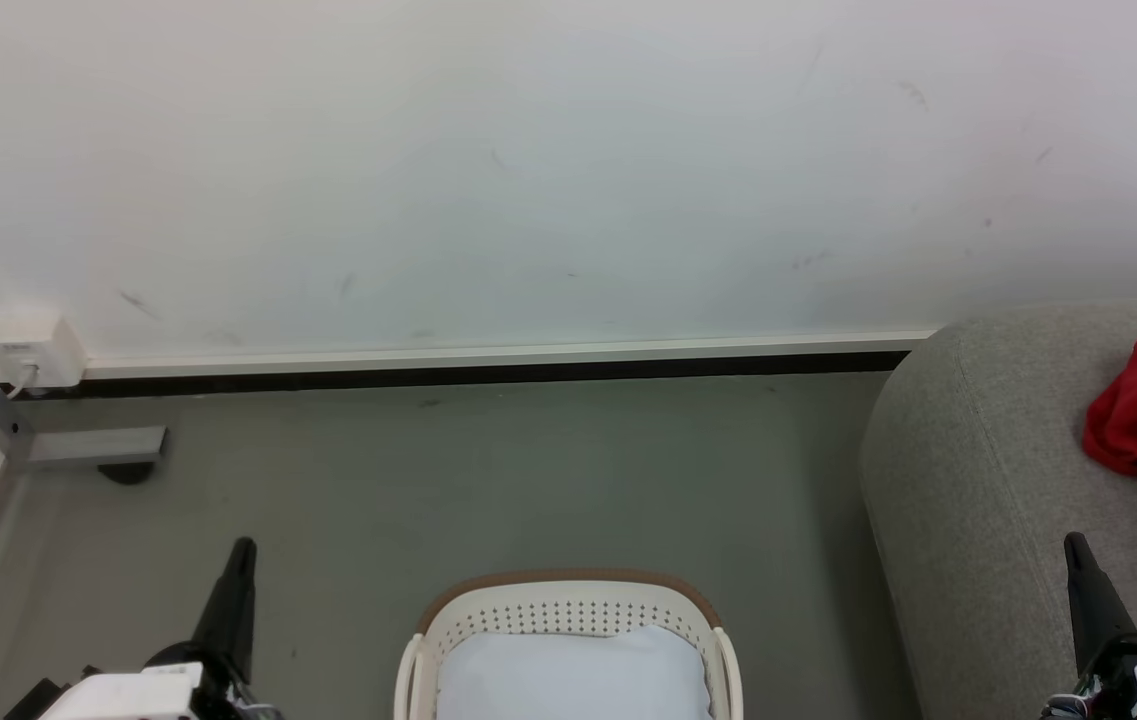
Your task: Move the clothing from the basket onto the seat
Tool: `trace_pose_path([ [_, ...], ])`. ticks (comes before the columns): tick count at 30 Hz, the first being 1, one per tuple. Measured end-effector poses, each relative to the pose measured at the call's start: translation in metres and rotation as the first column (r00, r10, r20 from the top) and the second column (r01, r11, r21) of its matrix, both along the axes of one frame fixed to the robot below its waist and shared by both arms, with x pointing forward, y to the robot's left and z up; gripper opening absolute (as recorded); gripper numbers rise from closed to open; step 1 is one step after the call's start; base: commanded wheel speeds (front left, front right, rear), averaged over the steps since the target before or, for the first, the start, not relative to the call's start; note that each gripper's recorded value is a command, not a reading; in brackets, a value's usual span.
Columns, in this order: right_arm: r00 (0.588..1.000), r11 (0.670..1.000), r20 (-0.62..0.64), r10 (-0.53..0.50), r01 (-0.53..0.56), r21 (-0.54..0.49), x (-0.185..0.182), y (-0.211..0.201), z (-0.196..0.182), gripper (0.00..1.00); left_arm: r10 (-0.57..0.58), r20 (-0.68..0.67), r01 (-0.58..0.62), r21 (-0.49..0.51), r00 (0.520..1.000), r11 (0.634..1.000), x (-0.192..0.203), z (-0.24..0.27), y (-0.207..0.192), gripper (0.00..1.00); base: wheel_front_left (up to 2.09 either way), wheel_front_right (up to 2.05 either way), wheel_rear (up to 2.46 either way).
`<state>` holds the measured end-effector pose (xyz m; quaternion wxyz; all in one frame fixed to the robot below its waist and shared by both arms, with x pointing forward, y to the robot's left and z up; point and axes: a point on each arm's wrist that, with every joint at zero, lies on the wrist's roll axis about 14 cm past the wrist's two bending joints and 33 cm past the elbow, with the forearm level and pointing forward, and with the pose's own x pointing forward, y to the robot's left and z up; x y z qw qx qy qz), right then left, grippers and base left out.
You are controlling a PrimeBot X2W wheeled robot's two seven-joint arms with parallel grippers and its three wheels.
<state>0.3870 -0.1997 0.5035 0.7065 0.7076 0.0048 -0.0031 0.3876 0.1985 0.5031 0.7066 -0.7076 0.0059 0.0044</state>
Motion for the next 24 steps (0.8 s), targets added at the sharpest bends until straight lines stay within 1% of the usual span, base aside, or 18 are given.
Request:
trace_pose_path([
  [24, 1.0, 1.0, 0.001, -0.002, 0.002, 0.002, 0.0001, -0.0003, 0.0002, 0.0, 0.0, 0.001, 0.0, 0.0, 1.0, 1.0, 0.0001, 0.0003, 0.0001, 0.0, 0.0, 0.0, 0.0],
])
